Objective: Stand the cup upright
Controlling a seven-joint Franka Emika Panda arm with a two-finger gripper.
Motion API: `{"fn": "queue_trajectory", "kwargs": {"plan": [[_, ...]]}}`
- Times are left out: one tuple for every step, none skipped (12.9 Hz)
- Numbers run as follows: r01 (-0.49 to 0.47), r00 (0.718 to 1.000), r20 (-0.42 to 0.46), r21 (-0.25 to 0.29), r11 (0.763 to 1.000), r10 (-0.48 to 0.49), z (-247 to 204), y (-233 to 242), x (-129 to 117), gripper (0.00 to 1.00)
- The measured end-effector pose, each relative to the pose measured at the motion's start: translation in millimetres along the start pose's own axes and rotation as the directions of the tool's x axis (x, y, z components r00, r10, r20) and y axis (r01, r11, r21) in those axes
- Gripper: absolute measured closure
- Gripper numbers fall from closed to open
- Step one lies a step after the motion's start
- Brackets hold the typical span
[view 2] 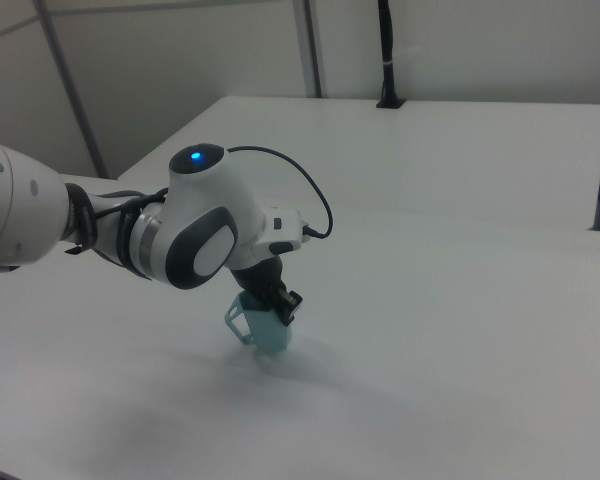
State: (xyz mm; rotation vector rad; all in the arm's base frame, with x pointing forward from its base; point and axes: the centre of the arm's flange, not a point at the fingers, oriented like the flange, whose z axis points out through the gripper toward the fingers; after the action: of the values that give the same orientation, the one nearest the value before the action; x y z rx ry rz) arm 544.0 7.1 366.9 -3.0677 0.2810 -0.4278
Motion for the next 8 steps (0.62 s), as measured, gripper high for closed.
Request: {"fn": "queue_trajectory", "kwargs": {"plan": [[0.0,1.0,0.026,-0.004,1.0,0.0,-2.5,-0.7,1.2,0.69],[0.001,0.999,0.047,-0.005,1.0,0.0,-9.0,-1.7,4.4,0.54],[0.001,0.998,0.069,-0.005,1.0,0.0,-20.5,-2.8,9.0,0.39],[0.002,0.995,0.099,-0.005,1.0,-0.001,-38.9,-4.1,15.7,0.24],[0.003,0.992,0.128,-0.006,1.0,-0.002,-55.2,-5.2,21.0,0.16],[0.004,0.986,0.166,-0.008,1.0,-0.003,-77.8,-6.4,28.1,0.06],[0.005,0.981,0.195,-0.006,1.0,-0.004,-121.2,-8.2,41.7,0.0],[0.008,0.979,0.202,-0.003,1.0,-0.007,-149.4,-8.7,48.7,0.0]]}}
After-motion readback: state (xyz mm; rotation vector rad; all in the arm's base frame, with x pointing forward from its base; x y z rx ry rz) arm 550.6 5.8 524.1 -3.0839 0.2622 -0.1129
